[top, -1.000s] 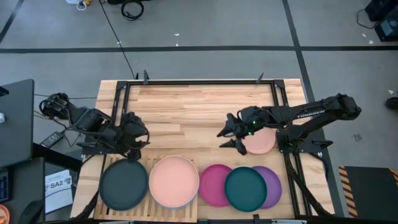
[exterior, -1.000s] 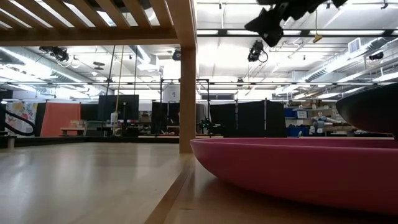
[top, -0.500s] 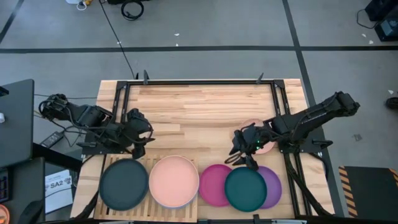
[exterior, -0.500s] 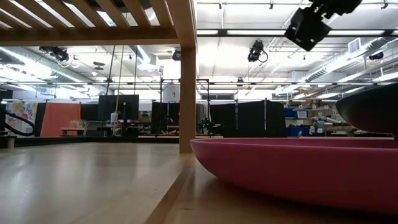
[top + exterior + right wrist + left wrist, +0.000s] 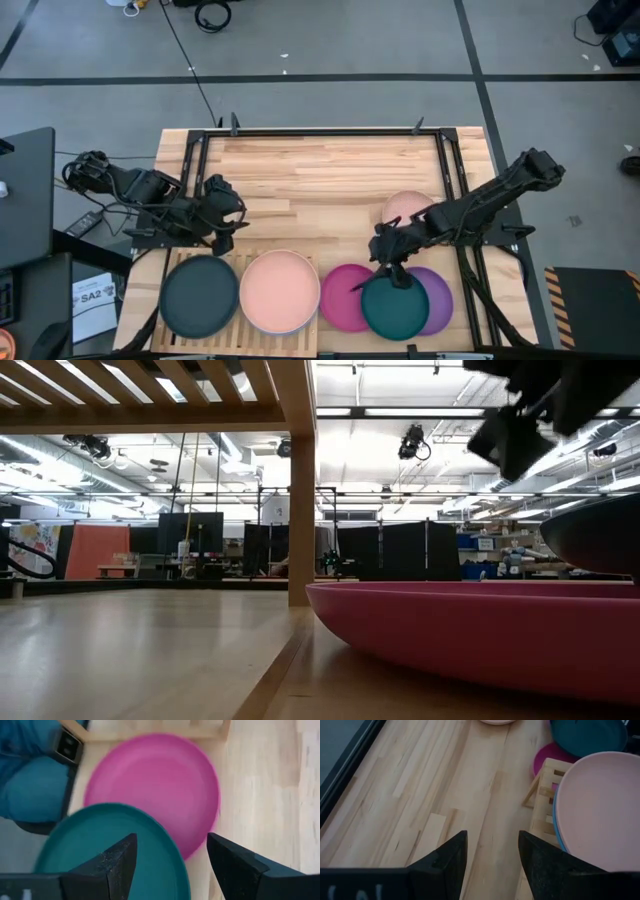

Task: Place and stack plates onto a shelf
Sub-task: Stack the dark green plate on top of the dark green plate on the shelf

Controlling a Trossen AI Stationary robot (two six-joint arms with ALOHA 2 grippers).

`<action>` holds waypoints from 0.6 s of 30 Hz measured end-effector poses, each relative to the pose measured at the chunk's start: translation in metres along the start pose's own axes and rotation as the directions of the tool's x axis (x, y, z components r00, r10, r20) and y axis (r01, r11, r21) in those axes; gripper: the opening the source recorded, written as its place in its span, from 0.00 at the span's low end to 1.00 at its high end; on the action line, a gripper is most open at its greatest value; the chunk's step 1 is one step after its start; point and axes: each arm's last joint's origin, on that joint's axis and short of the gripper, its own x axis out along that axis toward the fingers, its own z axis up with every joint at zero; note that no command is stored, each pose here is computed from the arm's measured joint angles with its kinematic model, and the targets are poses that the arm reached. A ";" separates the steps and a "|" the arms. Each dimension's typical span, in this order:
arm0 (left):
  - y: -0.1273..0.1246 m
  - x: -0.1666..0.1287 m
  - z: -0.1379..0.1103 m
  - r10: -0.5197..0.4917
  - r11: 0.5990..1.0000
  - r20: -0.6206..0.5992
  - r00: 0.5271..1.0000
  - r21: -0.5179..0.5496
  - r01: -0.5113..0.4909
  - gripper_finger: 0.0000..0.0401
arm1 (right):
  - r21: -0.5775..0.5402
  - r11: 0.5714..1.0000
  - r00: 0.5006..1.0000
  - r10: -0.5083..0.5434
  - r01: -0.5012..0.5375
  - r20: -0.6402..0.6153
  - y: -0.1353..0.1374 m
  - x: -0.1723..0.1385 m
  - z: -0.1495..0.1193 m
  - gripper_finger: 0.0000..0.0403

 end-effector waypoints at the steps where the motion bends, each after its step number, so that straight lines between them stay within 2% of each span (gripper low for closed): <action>1: 0.000 0.000 0.000 0.000 1.000 0.000 1.000 -0.001 0.000 0.46 | 0.002 1.000 1.000 -0.011 0.011 -0.016 -0.001 0.005 -0.001 0.61; 6: 0.000 0.000 0.000 0.000 1.000 0.000 1.000 0.000 0.000 0.46 | -0.001 0.997 0.994 -0.077 0.077 -0.076 -0.007 0.026 -0.005 0.61; 10: 0.000 0.000 0.000 0.000 1.000 0.000 1.000 0.000 0.000 0.46 | 0.008 0.997 0.990 -0.079 0.081 -0.119 -0.011 0.036 -0.007 0.61; 18: 0.000 0.000 0.000 0.000 1.000 0.000 1.000 0.000 0.000 0.46 | 0.017 0.995 0.976 -0.090 0.095 -0.199 -0.015 0.038 -0.014 0.60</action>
